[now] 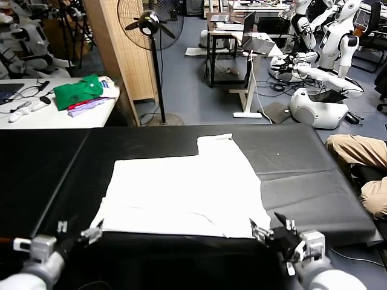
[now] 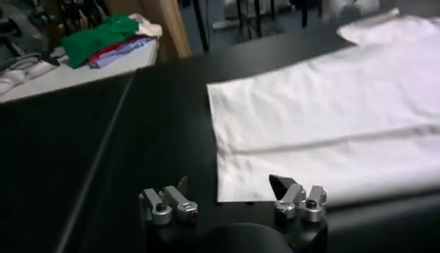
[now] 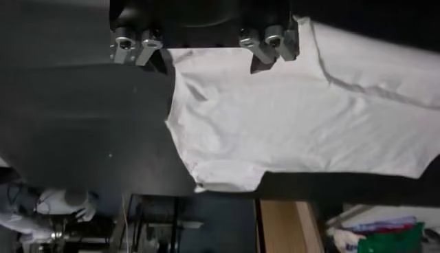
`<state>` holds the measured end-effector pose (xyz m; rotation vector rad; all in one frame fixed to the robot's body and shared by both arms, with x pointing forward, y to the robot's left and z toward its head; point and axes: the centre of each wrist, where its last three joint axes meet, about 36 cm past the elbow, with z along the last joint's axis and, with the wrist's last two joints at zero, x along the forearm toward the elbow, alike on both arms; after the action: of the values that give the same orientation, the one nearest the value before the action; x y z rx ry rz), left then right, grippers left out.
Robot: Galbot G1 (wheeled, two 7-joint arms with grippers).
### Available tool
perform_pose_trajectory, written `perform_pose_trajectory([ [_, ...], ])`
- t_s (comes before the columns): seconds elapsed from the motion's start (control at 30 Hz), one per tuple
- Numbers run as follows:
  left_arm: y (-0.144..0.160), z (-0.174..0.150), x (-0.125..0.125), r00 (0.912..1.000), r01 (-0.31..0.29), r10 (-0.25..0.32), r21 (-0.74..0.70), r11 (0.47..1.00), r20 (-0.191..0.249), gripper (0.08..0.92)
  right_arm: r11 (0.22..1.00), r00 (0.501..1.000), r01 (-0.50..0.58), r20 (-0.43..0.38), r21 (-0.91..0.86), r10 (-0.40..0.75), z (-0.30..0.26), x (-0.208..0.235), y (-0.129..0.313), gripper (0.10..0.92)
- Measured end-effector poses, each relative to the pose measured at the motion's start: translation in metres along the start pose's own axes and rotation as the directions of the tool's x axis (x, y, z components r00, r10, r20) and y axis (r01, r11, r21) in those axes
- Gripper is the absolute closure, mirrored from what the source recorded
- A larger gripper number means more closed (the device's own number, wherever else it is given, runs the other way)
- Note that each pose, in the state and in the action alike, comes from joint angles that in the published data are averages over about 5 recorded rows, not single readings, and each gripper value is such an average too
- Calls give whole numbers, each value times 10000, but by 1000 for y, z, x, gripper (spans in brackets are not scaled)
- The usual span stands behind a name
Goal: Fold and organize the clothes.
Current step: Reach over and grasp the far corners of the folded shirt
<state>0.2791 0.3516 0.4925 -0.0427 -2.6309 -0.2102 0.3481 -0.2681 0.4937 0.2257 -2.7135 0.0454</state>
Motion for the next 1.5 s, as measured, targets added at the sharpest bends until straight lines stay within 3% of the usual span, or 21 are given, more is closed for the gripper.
perform_pose_trajectory([
  [0.17,10,-26,-42,9961,-270,201,805,9964,861,201,9995,9992,-320,242,64,318,-17,-74,-15,224],
  [0.3,15,-48,-86,9950,-343,241,1037,9940,974,201,9993,9994,-327,71,193,326,-32,-132,-23,224],
  [0.53,21,-75,-158,9975,-586,523,1405,9883,477,201,9995,9986,-310,-421,115,314,-60,-205,-27,224],
  [0.73,25,-87,-207,9968,-669,737,1781,9817,-318,201,9994,9935,-336,-1091,-93,324,-77,-249,-21,224],
  [1.13,33,-94,-241,9906,-520,763,2038,9776,-1132,201,9998,9879,-188,-1541,27,190,-89,-296,0,226],
  [1.3,35,-93,-247,9883,-619,899,2149,9747,-1229,217,9998,9858,-179,-1671,2,177,-87,-301,4,279],
  [1.4,35,-90,-252,9872,-648,949,2217,9730,-1281,338,9998,9849,-181,-1725,-20,175,-84,-302,5,375],
  [1.5,34,-86,-256,9873,-577,885,2214,9735,-1317,522,9998,9852,-184,-1703,-43,174,-80,-303,5,550],
])
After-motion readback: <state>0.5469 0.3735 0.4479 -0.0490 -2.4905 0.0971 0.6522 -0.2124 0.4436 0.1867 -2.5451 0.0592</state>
